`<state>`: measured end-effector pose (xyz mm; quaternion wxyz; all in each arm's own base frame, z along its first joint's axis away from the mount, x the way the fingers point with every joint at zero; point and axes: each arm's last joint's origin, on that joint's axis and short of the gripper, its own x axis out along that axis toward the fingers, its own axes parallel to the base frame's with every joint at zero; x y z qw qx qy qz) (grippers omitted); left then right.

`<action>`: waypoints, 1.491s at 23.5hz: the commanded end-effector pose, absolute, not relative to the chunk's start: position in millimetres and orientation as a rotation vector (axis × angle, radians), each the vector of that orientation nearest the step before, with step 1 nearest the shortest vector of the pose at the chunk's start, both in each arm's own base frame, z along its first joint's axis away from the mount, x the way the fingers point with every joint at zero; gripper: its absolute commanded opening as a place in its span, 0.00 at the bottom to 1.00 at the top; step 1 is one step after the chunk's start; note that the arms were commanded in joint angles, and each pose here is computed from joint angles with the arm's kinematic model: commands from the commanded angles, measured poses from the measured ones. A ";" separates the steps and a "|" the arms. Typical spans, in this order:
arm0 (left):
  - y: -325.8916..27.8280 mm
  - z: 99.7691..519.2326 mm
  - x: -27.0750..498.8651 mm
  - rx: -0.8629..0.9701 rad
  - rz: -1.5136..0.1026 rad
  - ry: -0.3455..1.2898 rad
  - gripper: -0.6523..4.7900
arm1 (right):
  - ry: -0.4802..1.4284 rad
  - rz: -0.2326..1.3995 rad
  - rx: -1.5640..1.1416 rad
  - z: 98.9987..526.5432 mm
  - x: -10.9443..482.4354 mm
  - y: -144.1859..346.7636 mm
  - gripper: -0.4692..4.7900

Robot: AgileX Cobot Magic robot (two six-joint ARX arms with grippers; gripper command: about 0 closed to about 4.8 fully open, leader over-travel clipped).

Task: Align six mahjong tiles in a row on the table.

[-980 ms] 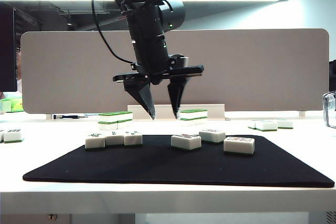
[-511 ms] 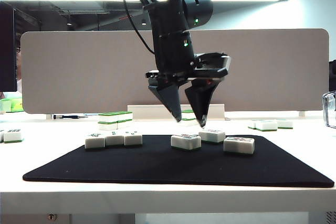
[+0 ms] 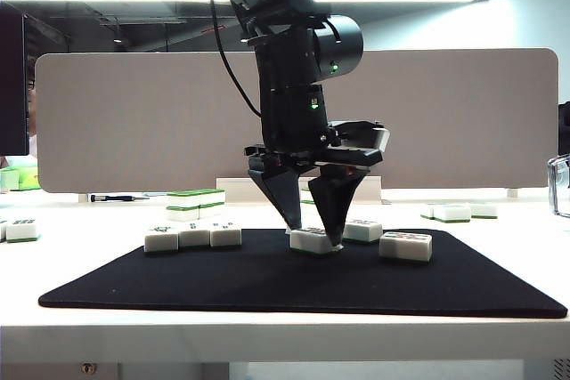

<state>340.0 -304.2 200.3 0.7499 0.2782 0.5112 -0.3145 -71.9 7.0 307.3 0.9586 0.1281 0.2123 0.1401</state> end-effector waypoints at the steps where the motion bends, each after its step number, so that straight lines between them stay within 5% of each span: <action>1: -304.8 201.4 339.8 0.609 -0.691 1.111 0.55 | 0.407 0.285 0.254 307.4 -74.3 7.0 0.09; 5: -304.6 201.3 339.8 0.610 -0.691 1.113 0.39 | 0.407 0.285 0.254 307.4 -74.3 7.0 0.09; 13: -289.8 201.3 346.7 0.762 -0.760 1.111 0.39 | 0.407 0.285 0.254 307.4 -74.3 7.0 0.09; 21: -244.6 202.1 378.7 0.723 -0.674 1.143 0.39 | 0.407 0.285 0.254 307.4 -74.3 7.0 0.09; 35: -241.2 202.4 381.6 0.950 -0.764 1.072 0.39 | 0.407 0.285 0.254 307.4 -74.3 7.0 0.09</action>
